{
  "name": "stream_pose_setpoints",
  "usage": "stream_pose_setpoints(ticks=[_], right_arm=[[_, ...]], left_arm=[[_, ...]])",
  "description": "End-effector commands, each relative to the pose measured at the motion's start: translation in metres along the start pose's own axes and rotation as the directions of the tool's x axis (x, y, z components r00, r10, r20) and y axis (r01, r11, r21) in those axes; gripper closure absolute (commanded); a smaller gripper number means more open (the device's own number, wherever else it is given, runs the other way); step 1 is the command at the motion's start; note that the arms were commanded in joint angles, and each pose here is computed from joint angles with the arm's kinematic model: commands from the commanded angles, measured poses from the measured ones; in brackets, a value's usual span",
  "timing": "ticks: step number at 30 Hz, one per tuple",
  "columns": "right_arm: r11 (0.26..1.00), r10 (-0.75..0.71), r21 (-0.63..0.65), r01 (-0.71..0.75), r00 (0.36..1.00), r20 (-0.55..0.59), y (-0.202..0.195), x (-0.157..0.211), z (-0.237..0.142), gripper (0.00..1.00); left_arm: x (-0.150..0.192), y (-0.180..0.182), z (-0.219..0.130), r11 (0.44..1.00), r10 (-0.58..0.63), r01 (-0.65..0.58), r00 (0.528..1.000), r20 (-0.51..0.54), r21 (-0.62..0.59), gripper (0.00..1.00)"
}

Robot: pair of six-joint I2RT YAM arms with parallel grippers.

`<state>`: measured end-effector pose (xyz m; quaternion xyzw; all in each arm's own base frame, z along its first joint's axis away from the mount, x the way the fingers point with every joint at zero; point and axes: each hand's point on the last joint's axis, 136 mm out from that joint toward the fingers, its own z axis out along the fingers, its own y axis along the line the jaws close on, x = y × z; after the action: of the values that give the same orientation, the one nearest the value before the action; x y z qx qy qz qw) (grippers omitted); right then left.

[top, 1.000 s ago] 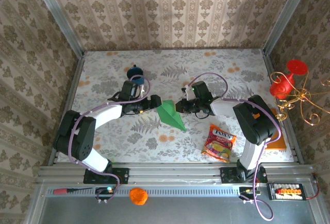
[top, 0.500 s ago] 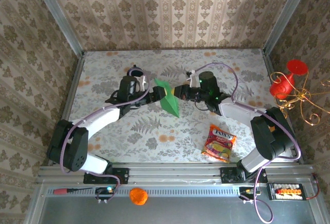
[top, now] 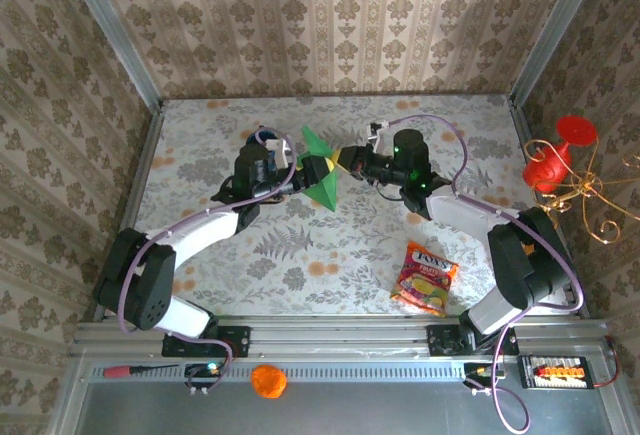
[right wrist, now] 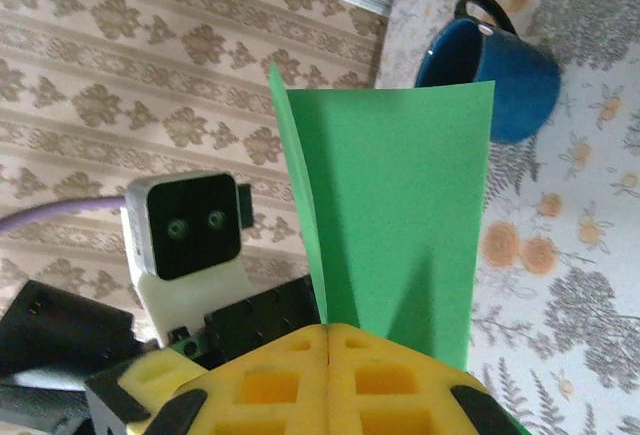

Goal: Fold a paper plane with a square sheet of paper (pick it up from the middle)

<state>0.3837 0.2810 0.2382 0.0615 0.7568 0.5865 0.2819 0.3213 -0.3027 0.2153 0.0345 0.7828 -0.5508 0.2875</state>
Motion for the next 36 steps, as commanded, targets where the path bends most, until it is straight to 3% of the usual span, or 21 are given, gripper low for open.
stream_pose_setpoints(ticks=[1,20,36], right_arm=[[0.997,0.040,-0.065,-0.038,0.999,0.018,0.007,-0.009,-0.002,0.94],[0.989,0.098,-0.119,-0.093,0.994,0.038,0.008,-0.017,-0.008,0.93],[0.982,0.085,-0.171,-0.077,0.995,0.044,0.014,-0.018,-0.015,0.92]], left_arm=[[-0.004,-0.024,-0.003,0.994,0.010,-0.012,1.000,0.018,0.104,0.24],[0.006,-0.047,-0.002,0.972,0.081,-0.082,0.997,0.015,0.221,0.54],[-0.004,-0.047,-0.005,0.966,-0.007,-0.008,0.998,0.057,0.260,0.56]])
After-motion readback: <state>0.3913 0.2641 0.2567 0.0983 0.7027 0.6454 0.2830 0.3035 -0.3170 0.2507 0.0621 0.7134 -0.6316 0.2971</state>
